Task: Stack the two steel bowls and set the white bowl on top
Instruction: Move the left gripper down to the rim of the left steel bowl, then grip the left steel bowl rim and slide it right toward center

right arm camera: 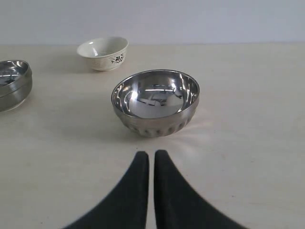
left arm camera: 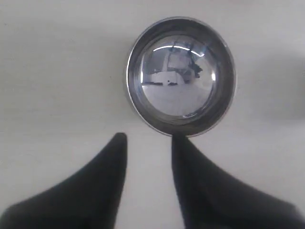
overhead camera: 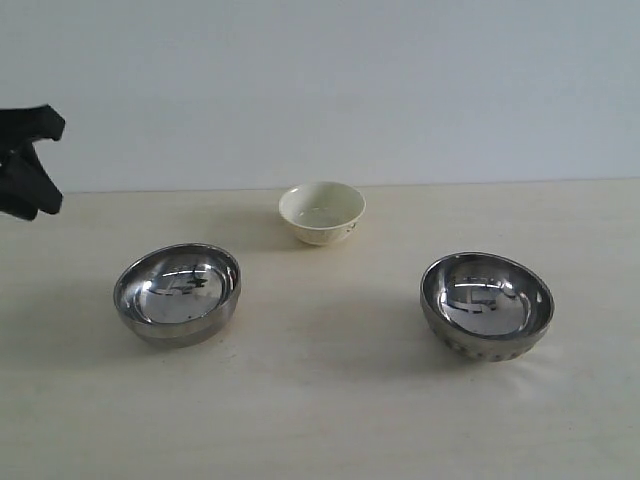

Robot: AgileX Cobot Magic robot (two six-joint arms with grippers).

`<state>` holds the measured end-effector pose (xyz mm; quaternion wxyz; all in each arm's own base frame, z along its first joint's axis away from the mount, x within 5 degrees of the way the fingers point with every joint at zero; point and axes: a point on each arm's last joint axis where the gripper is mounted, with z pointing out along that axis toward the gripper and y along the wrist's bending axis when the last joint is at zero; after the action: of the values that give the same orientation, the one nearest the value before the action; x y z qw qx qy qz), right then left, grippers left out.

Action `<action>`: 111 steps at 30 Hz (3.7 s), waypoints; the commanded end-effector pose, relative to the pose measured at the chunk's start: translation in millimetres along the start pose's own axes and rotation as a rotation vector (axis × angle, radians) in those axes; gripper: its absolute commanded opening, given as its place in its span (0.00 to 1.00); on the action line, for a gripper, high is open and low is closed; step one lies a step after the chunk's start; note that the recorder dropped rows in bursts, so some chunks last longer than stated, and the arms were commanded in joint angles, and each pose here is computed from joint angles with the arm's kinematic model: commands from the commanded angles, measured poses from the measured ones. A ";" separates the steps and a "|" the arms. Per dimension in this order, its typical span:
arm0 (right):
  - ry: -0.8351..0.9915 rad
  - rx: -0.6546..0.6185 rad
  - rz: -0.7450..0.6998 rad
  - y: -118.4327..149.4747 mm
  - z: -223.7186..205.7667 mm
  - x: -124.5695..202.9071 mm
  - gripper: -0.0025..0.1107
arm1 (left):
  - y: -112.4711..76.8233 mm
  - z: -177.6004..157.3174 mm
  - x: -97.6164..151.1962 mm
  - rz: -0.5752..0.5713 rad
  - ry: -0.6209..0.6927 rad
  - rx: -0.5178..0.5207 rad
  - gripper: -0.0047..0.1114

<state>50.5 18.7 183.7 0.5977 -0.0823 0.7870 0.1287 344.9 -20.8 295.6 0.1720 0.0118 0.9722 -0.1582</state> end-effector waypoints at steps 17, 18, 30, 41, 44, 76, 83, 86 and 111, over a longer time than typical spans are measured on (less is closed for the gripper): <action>-0.006 0.006 0.000 -0.5 0.1 0.8 0.02 | 9.8 137.3 -12.5 0.038 0.093 -0.033 0.60; -0.006 0.006 0.000 -0.5 0.1 0.8 0.02 | 11.2 141.5 -12.1 0.036 0.097 -0.035 0.60; -0.006 0.006 0.000 -0.5 0.1 0.8 0.02 | 21.3 172.7 -5.5 0.004 0.148 -0.041 0.50; -0.006 0.006 0.000 -0.5 0.1 0.8 0.02 | 19.5 172.3 -1.8 0.000 0.190 -0.021 0.07; -0.006 0.006 0.000 -0.5 0.1 0.8 0.02 | 18.1 170.5 1.8 0.021 0.231 -0.006 0.07; -0.006 0.006 0.000 -0.5 0.1 0.8 0.02 | -102.9 114.2 14.5 0.191 0.162 0.130 0.07; -0.006 0.006 0.000 -0.5 0.1 0.8 0.02 | -112.5 116.2 16.0 0.208 0.140 0.137 0.07; -0.006 0.006 0.000 -0.5 0.1 0.8 0.02 | -116.1 124.7 19.6 0.204 0.164 0.138 0.07; -0.006 0.006 0.000 -0.5 0.1 0.8 0.02 | -109.1 185.7 32.1 0.166 0.274 0.145 0.07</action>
<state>50.5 18.7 183.7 0.5977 -0.0823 0.7870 0.1287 367.5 -177.4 148.6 0.0378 0.1178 0.9717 -0.2013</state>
